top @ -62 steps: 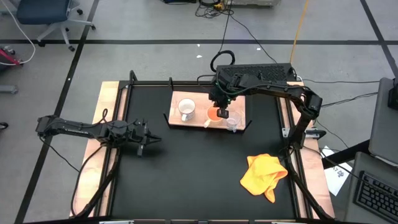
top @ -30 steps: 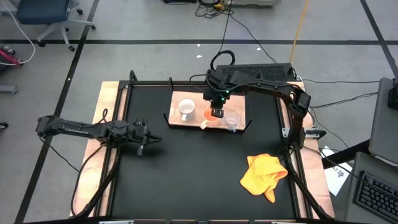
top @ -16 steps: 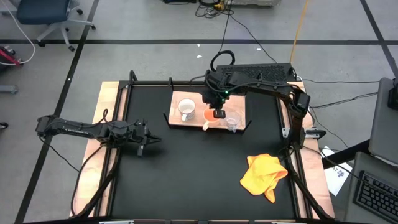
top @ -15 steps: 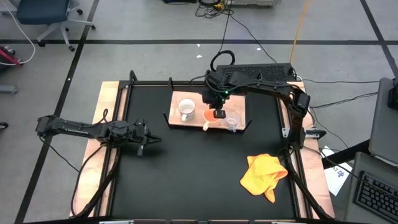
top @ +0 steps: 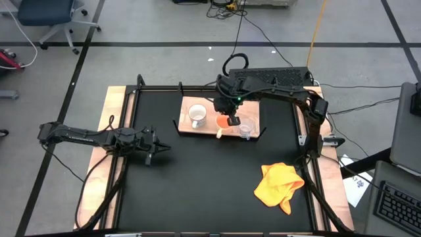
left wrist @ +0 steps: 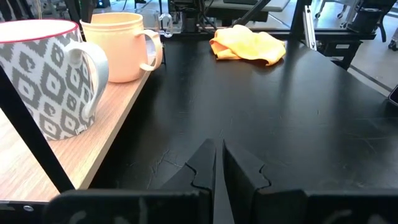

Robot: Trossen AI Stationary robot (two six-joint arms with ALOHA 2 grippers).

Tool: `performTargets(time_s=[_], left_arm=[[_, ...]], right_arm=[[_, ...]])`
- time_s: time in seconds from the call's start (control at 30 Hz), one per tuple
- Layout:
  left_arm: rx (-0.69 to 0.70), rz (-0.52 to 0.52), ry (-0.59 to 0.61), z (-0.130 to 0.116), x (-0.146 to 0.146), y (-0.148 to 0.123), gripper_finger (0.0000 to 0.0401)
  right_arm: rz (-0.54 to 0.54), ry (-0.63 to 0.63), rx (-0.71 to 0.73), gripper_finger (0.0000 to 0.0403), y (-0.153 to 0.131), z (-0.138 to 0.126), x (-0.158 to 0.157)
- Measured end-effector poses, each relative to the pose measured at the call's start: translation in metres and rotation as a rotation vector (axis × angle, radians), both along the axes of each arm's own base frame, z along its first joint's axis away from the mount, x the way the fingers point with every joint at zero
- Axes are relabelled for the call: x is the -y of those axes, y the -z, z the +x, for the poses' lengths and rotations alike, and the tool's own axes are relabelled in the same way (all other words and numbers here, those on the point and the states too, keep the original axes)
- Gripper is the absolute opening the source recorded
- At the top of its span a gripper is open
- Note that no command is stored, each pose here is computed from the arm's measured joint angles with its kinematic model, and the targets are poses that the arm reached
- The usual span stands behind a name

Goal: Stack small to large cups/mugs on shelf
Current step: Adjust the orange mug on the shelf

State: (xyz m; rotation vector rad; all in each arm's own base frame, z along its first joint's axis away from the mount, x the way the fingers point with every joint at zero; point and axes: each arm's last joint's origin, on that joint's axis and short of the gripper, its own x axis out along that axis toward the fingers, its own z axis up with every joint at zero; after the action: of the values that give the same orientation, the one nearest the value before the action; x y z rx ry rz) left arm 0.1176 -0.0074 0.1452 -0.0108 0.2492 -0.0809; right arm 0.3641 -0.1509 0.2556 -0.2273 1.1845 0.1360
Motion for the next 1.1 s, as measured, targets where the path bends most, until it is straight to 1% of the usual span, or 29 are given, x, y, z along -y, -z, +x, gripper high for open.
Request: performTargets(time_s=[0.17, 0.33, 0.63, 0.83, 1.0, 1.1], left_arm=[[0.0, -0.002, -0.001, 0.0, 0.0, 0.0, 0.0033], [0.0, -0.002, -0.001, 0.0, 0.0, 0.0, 0.0033], [0.0, -0.002, 0.0, 0.0, 0.0, 0.0, 0.0033], [0.0, -0.002, 0.0, 0.0, 0.0, 0.0, 0.0033], [0.0, -0.002, -0.001, 0.0, 0.0, 0.0, 0.0033], [-0.001, -0.007, -0.002, 0.0, 0.0, 0.0, 0.0033]], right_arm=[[-0.034, -0.074, -0.004, 0.0002, 0.0, 0.0016, -0.0037], [-0.049, -0.118, -0.009, 0.0002, 0.0003, 0.0013, -0.0043], [-0.093, -0.257, -0.021, 0.0002, 0.0006, 0.0009, -0.0066], [-0.128, -0.308, -0.004, 0.0002, 0.0, 0.0029, -0.0059], [-0.194, -0.331, -0.007, 0.0002, -0.0007, 0.0045, -0.0037], [-0.2, -0.331, -0.002, 0.0002, -0.001, 0.0048, -0.0028]])
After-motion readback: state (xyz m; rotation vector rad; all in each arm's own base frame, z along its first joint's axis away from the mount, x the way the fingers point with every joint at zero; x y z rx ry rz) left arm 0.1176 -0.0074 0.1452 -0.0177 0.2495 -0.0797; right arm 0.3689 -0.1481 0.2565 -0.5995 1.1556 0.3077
